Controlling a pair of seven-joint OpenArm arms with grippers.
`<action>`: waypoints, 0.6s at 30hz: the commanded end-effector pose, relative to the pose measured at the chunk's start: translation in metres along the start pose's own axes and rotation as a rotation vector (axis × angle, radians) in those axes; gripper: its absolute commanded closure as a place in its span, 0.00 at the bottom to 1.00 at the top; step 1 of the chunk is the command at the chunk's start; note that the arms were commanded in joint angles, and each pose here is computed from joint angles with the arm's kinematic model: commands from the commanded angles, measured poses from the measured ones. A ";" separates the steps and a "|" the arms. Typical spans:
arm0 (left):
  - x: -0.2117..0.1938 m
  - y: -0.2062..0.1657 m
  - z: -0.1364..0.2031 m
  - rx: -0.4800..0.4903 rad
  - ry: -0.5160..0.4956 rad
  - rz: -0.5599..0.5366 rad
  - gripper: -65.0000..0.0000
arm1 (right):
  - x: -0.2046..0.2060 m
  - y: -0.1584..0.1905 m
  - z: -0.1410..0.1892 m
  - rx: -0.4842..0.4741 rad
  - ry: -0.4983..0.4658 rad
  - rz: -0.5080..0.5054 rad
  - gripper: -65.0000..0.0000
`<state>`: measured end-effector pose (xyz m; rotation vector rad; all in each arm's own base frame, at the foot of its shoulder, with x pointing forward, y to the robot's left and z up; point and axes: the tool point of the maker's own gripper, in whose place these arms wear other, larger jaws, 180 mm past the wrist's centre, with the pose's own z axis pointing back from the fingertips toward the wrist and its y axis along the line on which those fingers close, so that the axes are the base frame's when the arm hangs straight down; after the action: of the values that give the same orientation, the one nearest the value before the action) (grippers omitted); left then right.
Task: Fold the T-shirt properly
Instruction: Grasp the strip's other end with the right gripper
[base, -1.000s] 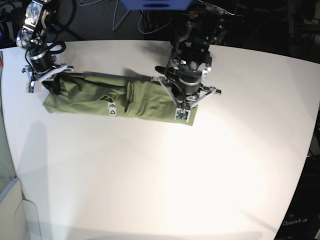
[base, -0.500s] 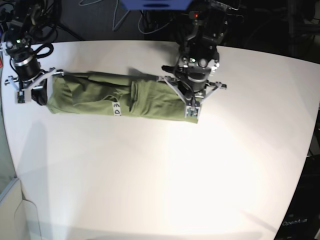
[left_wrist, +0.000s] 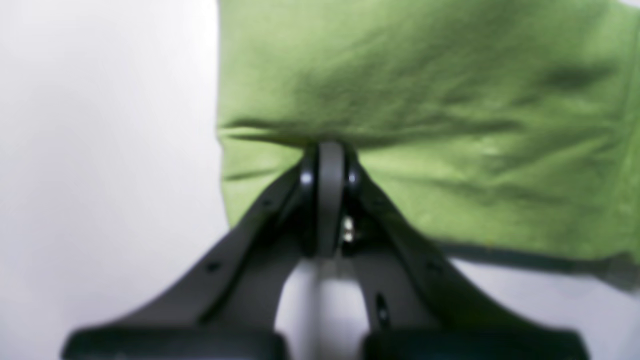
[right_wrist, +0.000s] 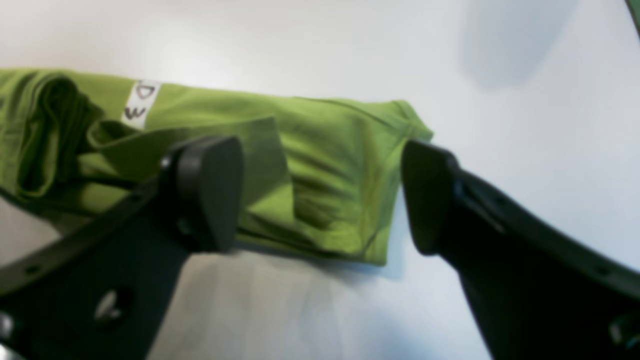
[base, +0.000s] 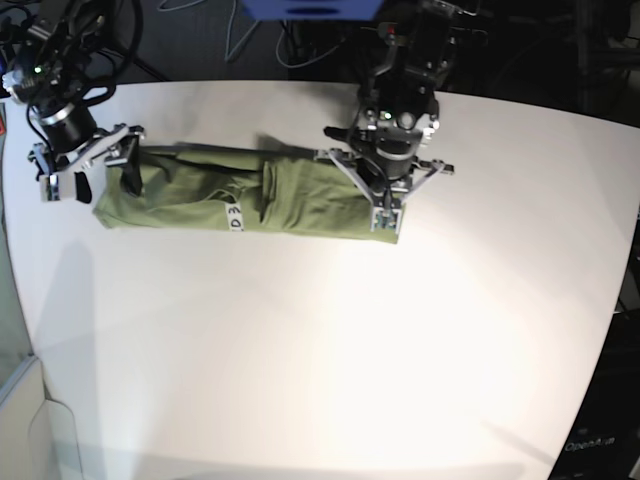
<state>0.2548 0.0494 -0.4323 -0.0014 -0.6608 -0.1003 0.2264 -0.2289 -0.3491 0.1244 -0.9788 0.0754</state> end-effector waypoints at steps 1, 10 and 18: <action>-0.013 0.000 0.001 0.000 0.057 0.004 0.99 | 0.016 0.002 0.001 0.018 -0.058 0.013 0.20; -0.012 0.000 0.005 -0.001 0.047 0.011 0.99 | -0.016 -0.015 -0.013 0.010 0.011 -0.071 0.02; -0.009 0.000 0.012 -0.002 0.035 0.017 0.99 | -0.025 -0.016 -0.022 0.033 0.029 -0.091 0.03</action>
<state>0.2419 0.0515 -0.4294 -0.0030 -0.6353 -0.0921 0.2261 -0.2397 -0.3957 0.1956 -0.8951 -0.0115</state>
